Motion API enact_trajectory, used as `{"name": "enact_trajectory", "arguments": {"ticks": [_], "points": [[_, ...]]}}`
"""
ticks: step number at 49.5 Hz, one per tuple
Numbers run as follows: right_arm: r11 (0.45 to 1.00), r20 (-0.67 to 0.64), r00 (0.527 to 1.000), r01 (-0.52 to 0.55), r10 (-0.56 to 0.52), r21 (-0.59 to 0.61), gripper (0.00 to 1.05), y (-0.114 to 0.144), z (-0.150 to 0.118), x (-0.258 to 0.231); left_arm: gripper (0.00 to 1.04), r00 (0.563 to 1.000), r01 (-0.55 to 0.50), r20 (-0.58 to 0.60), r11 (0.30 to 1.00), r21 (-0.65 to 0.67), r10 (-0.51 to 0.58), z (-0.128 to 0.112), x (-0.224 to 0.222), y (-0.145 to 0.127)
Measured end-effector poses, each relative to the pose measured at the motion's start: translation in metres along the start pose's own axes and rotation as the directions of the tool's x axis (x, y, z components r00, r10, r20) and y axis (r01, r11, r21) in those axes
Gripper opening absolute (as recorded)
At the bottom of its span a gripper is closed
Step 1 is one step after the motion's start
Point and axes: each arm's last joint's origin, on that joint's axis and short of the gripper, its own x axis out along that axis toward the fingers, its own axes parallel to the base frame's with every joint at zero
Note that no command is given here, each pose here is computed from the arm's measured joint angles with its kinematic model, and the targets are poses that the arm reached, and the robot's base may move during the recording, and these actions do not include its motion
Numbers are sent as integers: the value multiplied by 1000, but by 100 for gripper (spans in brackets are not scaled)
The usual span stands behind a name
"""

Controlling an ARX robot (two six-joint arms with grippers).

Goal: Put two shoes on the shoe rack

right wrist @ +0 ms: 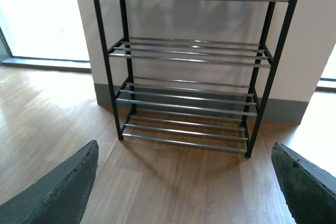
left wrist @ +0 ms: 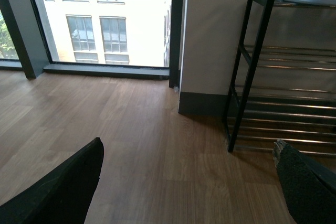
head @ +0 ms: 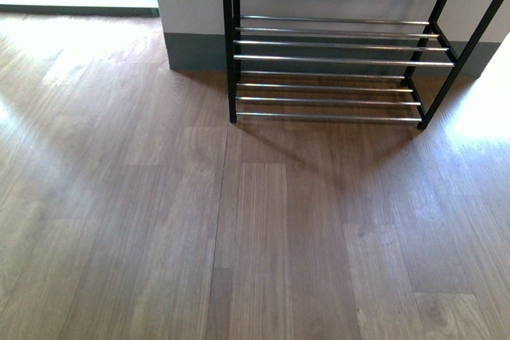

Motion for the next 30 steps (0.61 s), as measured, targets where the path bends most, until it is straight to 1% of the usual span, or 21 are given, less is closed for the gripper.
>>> {"name": "enact_trajectory", "arguments": {"ticks": [30], "points": [[1000, 0, 1000, 0, 0, 0, 95, 0, 0, 0, 95, 1000, 0, 0, 1000, 0, 0, 0, 0, 0]]}}
